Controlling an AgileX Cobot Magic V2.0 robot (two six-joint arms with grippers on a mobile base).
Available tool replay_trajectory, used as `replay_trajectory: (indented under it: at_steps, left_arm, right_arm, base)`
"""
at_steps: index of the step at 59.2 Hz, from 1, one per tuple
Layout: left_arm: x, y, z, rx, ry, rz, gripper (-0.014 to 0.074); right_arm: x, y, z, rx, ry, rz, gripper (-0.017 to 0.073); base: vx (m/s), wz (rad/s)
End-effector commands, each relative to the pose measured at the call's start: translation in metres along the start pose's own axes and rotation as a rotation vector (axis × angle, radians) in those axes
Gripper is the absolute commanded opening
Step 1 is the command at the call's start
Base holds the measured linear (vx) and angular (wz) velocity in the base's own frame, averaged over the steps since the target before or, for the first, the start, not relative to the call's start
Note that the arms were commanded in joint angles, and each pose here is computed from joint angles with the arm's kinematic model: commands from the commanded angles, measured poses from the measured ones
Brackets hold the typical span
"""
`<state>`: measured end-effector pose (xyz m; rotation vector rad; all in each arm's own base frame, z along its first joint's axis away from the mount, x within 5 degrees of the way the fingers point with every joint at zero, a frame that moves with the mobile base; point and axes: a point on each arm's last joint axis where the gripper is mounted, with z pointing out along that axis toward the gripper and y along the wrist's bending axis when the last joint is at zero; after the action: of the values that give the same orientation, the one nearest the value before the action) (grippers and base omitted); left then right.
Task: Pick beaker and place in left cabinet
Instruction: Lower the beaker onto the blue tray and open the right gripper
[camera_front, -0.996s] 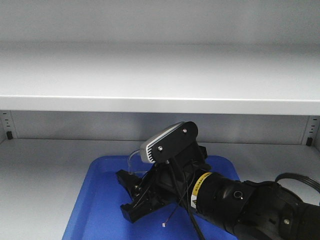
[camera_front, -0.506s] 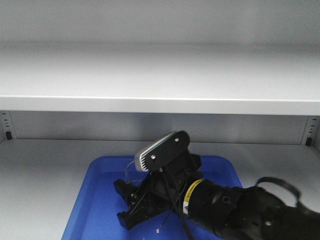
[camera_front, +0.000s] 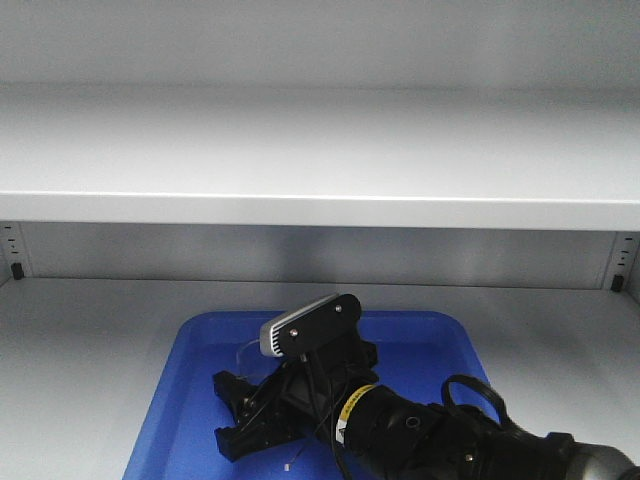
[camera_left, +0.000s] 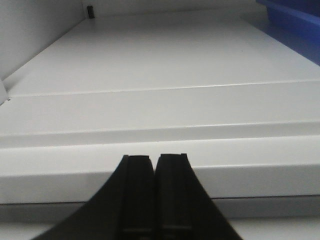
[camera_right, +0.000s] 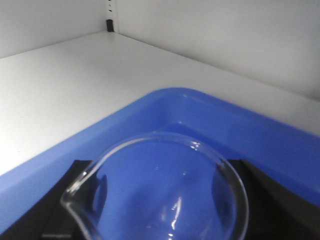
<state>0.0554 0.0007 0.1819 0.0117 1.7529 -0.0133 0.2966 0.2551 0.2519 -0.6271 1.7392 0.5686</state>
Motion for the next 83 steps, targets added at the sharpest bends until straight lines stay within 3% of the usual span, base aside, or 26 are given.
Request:
replay_trajectory:
  at_steps: [1, 19, 30, 51, 58, 83]
  left_arm:
    - [-0.011, -0.001, -0.003, 0.017, -0.105, -0.009, 0.0004]
    - [-0.011, -0.001, -0.003, 0.017, -0.105, -0.009, 0.0004]
    - [-0.011, -0.001, -0.003, 0.017, -0.105, -0.009, 0.0004]
    - [-0.011, -0.001, -0.003, 0.017, -0.105, -0.009, 0.0004]
    - [-0.011, -0.001, -0.003, 0.017, -0.105, -0.009, 0.0004]
    - [-0.011, -0.001, -0.003, 0.017, -0.105, -0.009, 0.0004]
  right_arm:
    - [-0.03, 0.0, -0.006, 0.001, -0.155, 0.027, 0.0057]
    - [-0.025, -0.001, -0.003, 0.007, -0.137, 0.038, 0.0077]
    - [-0.025, -0.001, -0.003, 0.007, -0.137, 0.038, 0.0158]
    - [-0.03, -0.001, -0.006, 0.005, -0.149, 0.035, 0.0571]
    - [-0.041, 0.0, -0.015, 0.005, -0.168, 0.034, 0.0661]
    - [-0.065, 0.002, -0.045, 0.019, -0.136, 0.022, 0.0652]
  base:
    - [0.0, 0.0]
    - [0.0, 0.0]
    - [0.0, 0.0]
    - [0.0, 0.0]
    - [0.0, 0.0]
    - [0.0, 0.0]
